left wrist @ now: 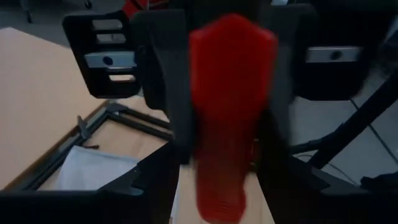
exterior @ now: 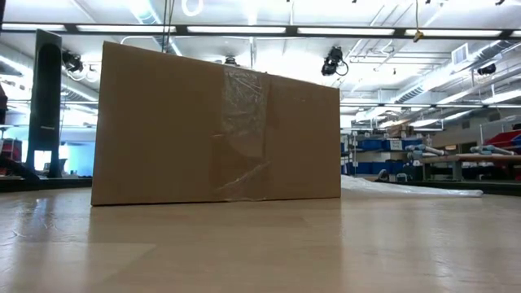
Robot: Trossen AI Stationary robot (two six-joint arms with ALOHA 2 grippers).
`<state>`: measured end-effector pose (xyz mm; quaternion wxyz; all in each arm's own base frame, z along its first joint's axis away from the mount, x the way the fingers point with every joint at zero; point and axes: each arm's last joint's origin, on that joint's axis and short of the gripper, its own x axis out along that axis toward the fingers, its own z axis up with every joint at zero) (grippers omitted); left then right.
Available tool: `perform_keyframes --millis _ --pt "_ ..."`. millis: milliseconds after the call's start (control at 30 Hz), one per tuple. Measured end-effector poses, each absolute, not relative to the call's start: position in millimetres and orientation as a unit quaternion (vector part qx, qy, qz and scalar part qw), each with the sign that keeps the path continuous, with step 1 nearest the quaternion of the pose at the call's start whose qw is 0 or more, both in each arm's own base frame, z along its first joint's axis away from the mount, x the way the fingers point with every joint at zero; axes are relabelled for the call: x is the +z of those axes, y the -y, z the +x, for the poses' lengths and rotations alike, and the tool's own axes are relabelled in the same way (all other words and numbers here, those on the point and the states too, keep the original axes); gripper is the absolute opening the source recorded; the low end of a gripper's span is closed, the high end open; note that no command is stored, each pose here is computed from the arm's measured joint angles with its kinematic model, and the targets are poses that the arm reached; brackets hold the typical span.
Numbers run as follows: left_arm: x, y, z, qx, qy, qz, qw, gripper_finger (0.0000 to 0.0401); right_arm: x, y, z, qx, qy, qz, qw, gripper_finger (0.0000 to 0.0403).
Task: Unpack boxes
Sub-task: Open the cardboard box using the cutter
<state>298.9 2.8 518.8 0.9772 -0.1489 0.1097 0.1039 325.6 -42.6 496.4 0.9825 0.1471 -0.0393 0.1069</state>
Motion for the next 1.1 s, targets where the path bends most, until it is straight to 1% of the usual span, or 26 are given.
perform_keyframes --millis 200,267,400,433,500,633,700,767,867,1000,1100 --pt "517.5 -3.3 306.6 0.106 -0.093 -0.147 0.979 0.0209 496.8 40.4 325.7 0.11 0.041 0.139 0.983 0.0117" --pt "515.3 -3.3 309.0 0.106 -0.09 -0.147 0.979 0.0193 497.0 40.3 325.7 0.112 0.042 0.139 0.983 0.0117" --pt "515.6 -3.4 309.2 0.106 -0.089 -0.141 0.98 0.0135 497.6 40.0 325.5 0.112 0.045 0.138 0.983 0.0117" --pt "515.9 -3.5 309.1 0.106 -0.088 -0.137 0.981 0.0134 497.6 39.8 325.5 0.112 0.045 0.138 0.983 0.0119" --pt "515.8 -3.3 309.0 0.109 -0.089 -0.134 0.981 0.0134 497.6 39.2 325.4 0.122 0.043 0.138 0.982 0.0149" --pt "522.6 -3.7 306.7 0.113 -0.069 -0.123 0.984 0.0134 506.6 42.7 310.4 0.137 0.05 0.132 0.98 0.0236" --pt "531.4 -4.4 302.7 0.115 -0.039 -0.117 0.986 0.0134 514.6 45.1 295.6 0.135 0.055 0.131 0.981 0.0268" --pt "542.8 -4.7 297.9 0.114 0.003 -0.111 0.987 0.0134 522.5 46.3 278.4 0.128 0.058 0.127 0.982 0.0291" --pt "555.1 -5.2 291.2 0.116 0.052 -0.097 0.987 0.0134 526.4 47.1 258.1 0.114 0.041 0.119 0.986 0.0306" --pt "567.3 -5.7 288.3 0.124 0.11 -0.061 0.984 0.0134 531.0 43.7 235.1 0.087 0.03 0.104 0.99 0.0306" --pt "576.9 -5.8 286.0 0.126 0.158 -0.039 0.979 0.0134 533.6 37.9 230.8 0.075 0.037 0.085 0.993 0.0305"
